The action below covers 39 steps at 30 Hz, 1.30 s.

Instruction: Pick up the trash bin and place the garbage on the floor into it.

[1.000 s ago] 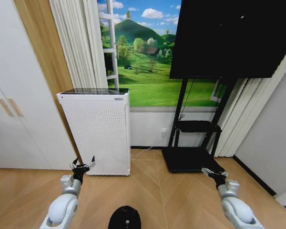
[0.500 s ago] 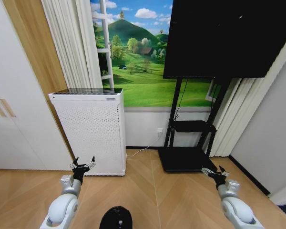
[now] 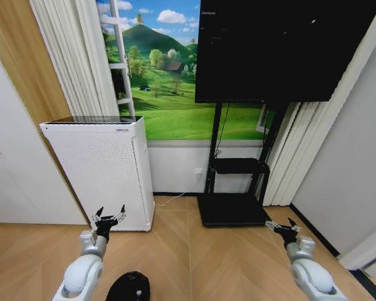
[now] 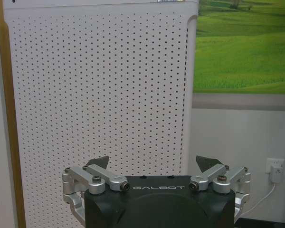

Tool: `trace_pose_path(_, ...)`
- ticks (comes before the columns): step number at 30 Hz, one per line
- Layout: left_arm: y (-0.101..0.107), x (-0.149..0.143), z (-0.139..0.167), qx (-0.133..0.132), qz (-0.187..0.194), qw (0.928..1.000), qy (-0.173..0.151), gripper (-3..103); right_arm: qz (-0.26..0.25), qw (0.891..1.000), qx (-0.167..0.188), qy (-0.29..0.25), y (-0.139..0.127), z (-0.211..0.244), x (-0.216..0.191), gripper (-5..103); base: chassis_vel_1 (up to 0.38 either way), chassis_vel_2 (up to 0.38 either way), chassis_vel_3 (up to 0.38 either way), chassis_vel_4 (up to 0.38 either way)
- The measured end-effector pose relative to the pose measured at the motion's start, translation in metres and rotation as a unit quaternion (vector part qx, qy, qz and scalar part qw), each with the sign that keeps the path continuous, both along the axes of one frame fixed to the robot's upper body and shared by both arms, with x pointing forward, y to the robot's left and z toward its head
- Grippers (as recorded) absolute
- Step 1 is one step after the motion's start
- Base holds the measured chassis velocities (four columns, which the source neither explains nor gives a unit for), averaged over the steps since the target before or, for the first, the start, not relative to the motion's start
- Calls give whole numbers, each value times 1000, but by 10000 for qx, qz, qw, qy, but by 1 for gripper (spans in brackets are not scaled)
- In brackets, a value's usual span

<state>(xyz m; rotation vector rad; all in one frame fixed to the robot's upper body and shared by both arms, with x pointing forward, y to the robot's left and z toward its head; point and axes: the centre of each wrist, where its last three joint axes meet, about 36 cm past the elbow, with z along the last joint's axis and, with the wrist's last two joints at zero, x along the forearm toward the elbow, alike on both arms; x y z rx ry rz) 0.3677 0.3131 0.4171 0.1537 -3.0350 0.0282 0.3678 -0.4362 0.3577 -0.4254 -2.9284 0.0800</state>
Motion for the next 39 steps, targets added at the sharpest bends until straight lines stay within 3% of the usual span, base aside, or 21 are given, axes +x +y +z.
trace_pose_path(20,0,0,0,0,4,10000,0,100,0,10000,-2,-1,0,0,0,100,-74,-65,61,64)
trace_pose_path(39,0,0,0,2,9,10000,-1,100,1,10000,0,-1,0,0,0,100,19,-24,-23,31)
